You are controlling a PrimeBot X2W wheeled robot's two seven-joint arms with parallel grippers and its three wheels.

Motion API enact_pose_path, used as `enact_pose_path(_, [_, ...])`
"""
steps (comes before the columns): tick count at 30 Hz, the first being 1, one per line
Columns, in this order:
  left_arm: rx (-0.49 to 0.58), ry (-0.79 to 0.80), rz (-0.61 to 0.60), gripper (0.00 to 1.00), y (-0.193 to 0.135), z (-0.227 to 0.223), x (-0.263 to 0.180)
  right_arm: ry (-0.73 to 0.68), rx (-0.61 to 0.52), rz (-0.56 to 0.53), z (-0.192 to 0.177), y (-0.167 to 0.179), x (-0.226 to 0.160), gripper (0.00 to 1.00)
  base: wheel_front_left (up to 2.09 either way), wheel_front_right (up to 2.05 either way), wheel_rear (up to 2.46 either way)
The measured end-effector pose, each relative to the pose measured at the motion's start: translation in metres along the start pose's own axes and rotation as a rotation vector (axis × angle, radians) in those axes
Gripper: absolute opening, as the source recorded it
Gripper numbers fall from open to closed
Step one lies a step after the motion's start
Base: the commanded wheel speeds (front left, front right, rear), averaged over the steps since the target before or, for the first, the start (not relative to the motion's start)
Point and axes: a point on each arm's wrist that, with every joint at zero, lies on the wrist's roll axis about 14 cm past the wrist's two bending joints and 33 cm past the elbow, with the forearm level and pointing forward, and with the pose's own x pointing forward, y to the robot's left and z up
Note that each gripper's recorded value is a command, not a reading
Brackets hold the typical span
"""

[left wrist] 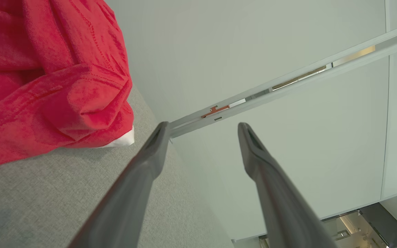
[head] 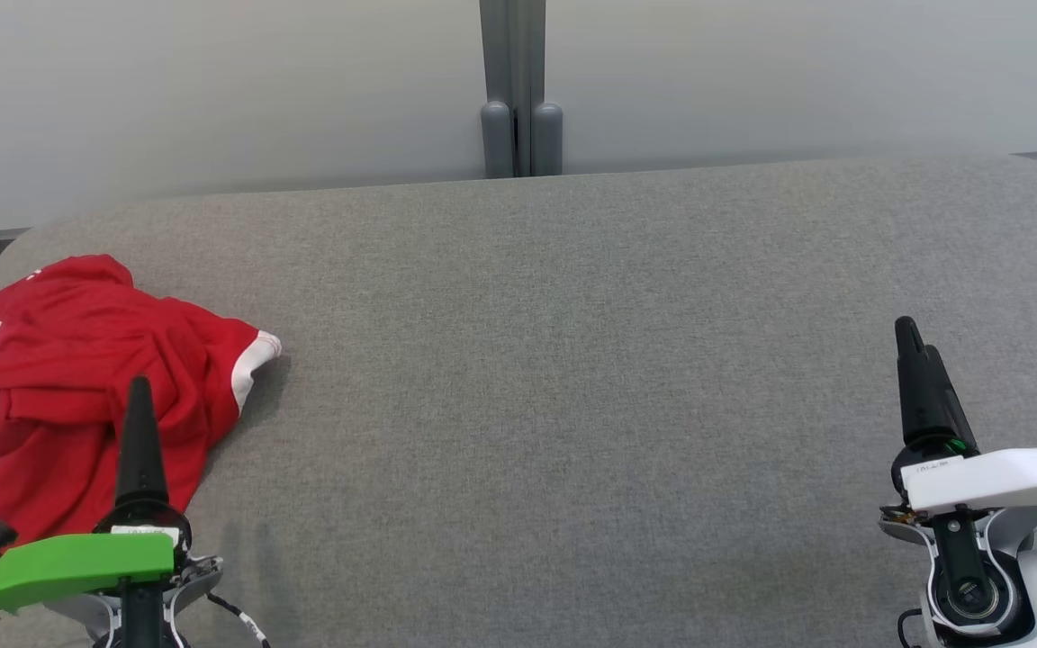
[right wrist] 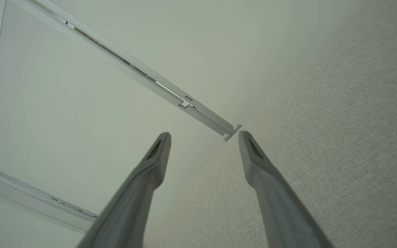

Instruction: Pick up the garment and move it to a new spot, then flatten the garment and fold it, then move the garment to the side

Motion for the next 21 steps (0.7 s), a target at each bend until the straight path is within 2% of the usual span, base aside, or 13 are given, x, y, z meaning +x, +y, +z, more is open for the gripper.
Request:
enact_pose_path(11, [0.258, 0.062, -0.084, 1.00, -0.023, -0.025, 0.000, 0.011, -0.247, 0.087, -0.009, 0.025, 0.002, 1.00, 0.00, 0.00, 0.00])
enact_pose_path(21, [0.488, 0.138, -0.151, 1.00, -0.037, -0.060, -0.005, 0.013, -0.414, 0.140, -0.016, 0.038, 0.001, 1.00, 0.00, 0.00, 0.00])
